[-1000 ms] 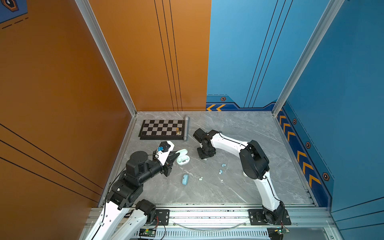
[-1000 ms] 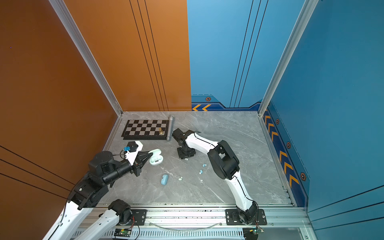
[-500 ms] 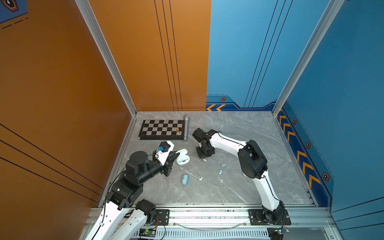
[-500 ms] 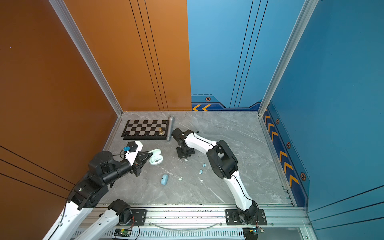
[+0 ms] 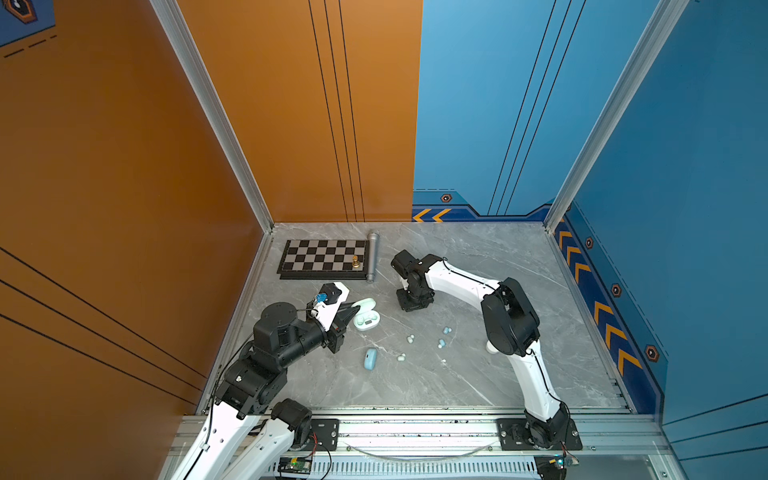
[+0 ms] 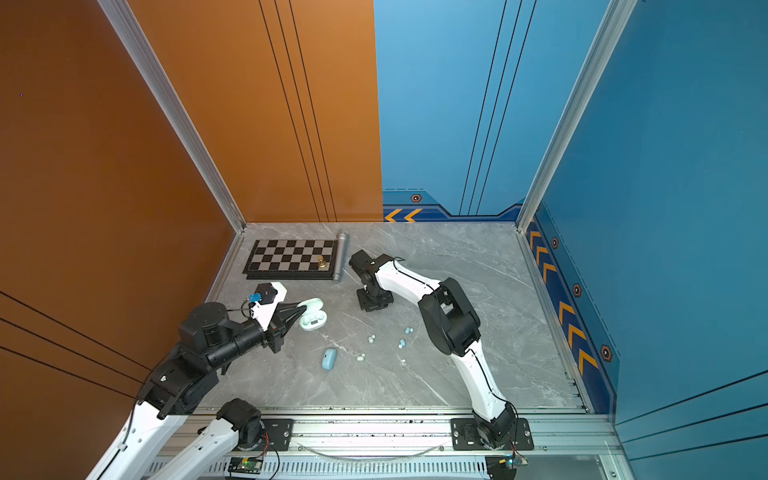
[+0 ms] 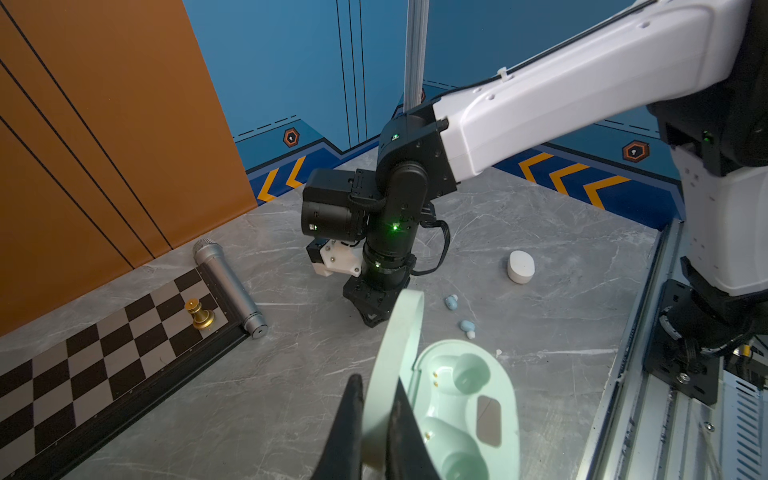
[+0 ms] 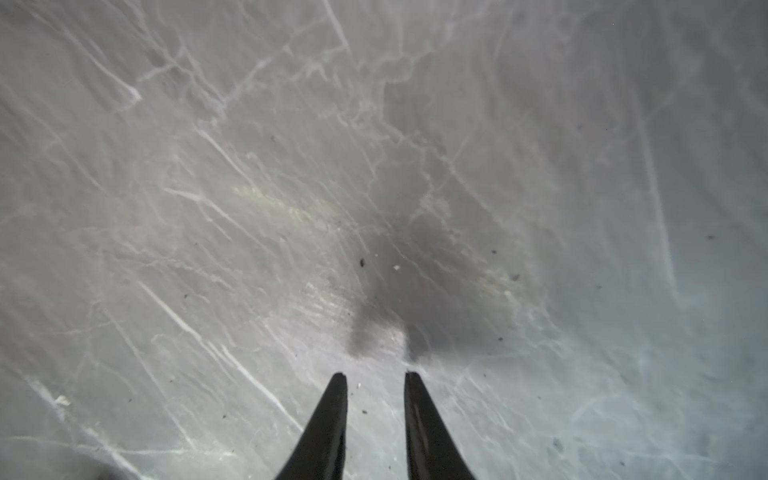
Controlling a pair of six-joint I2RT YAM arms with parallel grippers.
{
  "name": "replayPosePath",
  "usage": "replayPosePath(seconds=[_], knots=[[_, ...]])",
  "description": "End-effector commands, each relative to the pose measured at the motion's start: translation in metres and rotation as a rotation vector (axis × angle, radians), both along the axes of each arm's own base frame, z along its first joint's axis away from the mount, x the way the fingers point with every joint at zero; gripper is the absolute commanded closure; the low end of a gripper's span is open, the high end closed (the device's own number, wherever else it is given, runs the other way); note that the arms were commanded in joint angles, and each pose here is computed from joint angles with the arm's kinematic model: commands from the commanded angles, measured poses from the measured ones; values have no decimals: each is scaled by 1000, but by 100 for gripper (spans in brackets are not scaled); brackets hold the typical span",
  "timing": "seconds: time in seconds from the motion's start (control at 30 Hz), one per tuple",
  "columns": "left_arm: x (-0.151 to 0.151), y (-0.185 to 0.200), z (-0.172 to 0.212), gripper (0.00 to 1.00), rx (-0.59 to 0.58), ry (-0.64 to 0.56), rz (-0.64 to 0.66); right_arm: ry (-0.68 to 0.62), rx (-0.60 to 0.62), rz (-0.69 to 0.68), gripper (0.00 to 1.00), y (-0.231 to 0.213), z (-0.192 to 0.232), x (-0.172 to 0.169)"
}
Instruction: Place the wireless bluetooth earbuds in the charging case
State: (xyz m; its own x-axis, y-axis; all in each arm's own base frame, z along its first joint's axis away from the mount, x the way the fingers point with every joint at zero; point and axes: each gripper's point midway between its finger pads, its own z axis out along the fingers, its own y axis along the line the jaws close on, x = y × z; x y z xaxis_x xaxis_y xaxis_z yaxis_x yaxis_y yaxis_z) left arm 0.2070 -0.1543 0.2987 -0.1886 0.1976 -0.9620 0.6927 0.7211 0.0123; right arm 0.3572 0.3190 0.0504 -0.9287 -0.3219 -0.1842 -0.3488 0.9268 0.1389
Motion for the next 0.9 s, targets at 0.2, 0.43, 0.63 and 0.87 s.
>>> replayPosePath(seconds=[0.2,0.43,0.63,0.87], knots=[[0,1,5,100,-19,-25,1,41,106,34,63,-15,55,-57],[-1,-1,6,100,-24,-28,-10,135,104,32,59,-1,47,-111],[-2,-1,8,100,-32,-31,-9,190,23,42,54,3,19,-133],[-4,0,12,100,-37,-44,-12,220,-75,23,56,1,-6,-127]])
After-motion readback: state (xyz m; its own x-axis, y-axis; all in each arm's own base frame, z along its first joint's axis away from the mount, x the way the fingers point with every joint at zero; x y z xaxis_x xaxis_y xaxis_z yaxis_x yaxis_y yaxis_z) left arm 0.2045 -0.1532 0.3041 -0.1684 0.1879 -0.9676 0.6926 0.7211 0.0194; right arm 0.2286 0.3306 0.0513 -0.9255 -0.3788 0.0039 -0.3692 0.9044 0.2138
